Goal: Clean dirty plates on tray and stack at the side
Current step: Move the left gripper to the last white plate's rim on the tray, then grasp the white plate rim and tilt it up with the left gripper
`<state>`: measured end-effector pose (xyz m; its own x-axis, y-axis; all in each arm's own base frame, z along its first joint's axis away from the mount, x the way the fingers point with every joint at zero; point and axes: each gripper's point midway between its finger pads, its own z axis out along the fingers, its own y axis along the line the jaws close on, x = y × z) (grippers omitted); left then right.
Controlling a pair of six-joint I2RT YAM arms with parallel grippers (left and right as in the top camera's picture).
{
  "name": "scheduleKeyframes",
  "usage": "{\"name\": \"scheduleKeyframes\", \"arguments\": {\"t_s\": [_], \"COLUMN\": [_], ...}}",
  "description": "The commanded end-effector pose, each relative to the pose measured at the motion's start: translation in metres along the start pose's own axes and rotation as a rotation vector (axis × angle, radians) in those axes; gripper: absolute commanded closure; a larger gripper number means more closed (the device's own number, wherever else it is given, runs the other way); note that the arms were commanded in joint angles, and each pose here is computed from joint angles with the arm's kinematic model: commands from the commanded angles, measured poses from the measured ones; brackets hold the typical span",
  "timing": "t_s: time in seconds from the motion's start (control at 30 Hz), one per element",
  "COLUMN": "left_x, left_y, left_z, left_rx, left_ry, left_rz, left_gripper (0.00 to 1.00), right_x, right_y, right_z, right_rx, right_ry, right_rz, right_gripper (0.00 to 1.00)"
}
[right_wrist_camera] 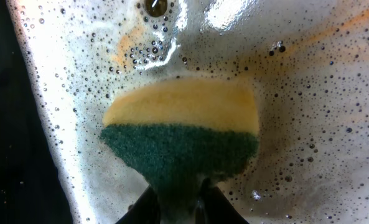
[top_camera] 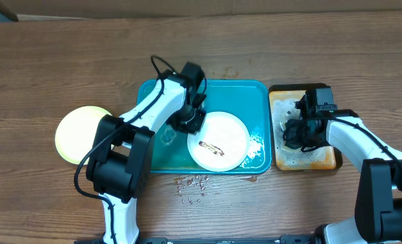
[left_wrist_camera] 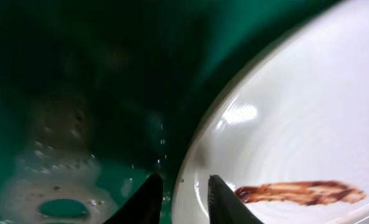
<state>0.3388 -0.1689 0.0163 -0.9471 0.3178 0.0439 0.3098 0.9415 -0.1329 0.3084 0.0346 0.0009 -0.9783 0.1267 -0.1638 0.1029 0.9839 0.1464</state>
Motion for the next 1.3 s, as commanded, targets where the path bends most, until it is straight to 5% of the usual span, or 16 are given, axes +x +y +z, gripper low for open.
{"name": "scheduleKeyframes", "arguments": {"t_s": [0.0, 0.13, 0.5, 1.0, 1.13, 1.27], "left_x": [-0.047, -0.076, -0.086, -0.081, -0.078, -0.078], "left_y": [-0.013, -0.037, -0.052, -0.061, -0.063, -0.062], "left_z": [-0.055, -0.070, -0.059, -0.004, 0.005, 0.006], "left_rx": [0.003, 0.041, 0.015, 0.078, 0.090, 0.085], "left_ry": [-0.207, -0.338, -0.377, -0.278, -0.256, -0.253], "left_rz": [0.102, 0.346, 0.746, 0.796, 0.798, 0.792], "left_gripper": [0.57, 0.41, 0.38, 0.39, 0.48, 0.73], "right_x": [0.019, 0.019, 0.019, 0.019, 0.019, 0.019], "right_y": [-0.005, -0.005, -0.005, -0.005, -0.005, -0.005], "right_z": [0.008, 0.008, 0.008, 0.008, 0.008, 0.008], "right_rx": [0.017, 0.017, 0.017, 0.013, 0.013, 0.013], "right_ry": [0.058, 0.058, 0.057, 0.060, 0.059, 0.060], "right_rz": [0.007, 0.007, 0.007, 0.007, 0.007, 0.007], "right_gripper": [0.82, 0.82, 0.82, 0.82, 0.82, 0.81]}}
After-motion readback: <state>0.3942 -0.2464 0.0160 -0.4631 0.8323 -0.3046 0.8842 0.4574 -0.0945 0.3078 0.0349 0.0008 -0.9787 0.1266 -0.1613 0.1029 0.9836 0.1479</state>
